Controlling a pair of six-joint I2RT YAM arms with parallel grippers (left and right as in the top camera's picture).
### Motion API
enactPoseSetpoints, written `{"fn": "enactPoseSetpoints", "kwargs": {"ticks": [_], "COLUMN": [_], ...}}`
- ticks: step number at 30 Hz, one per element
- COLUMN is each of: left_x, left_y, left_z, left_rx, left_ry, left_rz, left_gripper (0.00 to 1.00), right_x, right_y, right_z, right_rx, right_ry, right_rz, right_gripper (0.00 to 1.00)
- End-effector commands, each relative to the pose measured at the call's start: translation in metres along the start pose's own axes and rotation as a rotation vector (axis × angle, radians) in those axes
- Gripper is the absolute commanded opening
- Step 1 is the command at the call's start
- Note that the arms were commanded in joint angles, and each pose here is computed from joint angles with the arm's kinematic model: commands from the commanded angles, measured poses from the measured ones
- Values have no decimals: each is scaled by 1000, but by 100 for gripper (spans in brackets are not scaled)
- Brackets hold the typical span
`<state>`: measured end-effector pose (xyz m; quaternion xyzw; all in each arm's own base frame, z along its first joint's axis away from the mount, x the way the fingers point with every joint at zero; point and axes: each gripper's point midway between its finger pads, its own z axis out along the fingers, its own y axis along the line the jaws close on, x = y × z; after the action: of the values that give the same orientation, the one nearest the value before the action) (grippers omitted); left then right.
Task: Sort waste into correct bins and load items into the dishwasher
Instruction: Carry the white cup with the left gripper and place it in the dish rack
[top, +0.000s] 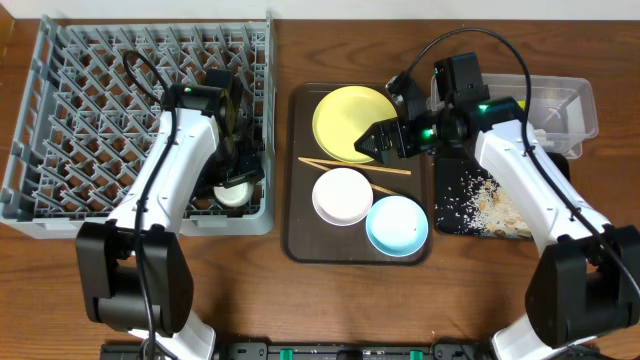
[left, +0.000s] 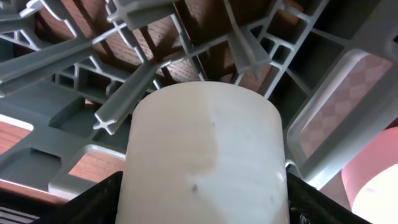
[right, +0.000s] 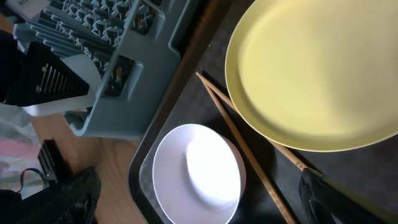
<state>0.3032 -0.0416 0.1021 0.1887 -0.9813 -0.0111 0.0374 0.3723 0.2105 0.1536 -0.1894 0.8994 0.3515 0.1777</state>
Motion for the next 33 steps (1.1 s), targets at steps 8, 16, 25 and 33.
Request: {"fn": "enactPoseSetpoints", "kwargs": {"ticks": [8,16,25,33], "left_x": [18,24,16,7], "left_y": [-14,-7,-5,-11], "left_z": [-22,-22,-21,-22], "left_rx": [111,80,61,84], "left_ry": [44,67,31,-8], "left_rz": [4,2,4,5], "left_gripper": [63,64,85,85], "right_x": [-11,-10,-7,-7], "right_y": [19,19,19,19], "right_z": [-16,-16,-16,-16], "right_rx": [-10,-10,-10,-10], "right_ry": [-48,-45,-33,-35], "right_rz": [-65,-62,-57,-58], "right_gripper": [99,99,99,99]}}
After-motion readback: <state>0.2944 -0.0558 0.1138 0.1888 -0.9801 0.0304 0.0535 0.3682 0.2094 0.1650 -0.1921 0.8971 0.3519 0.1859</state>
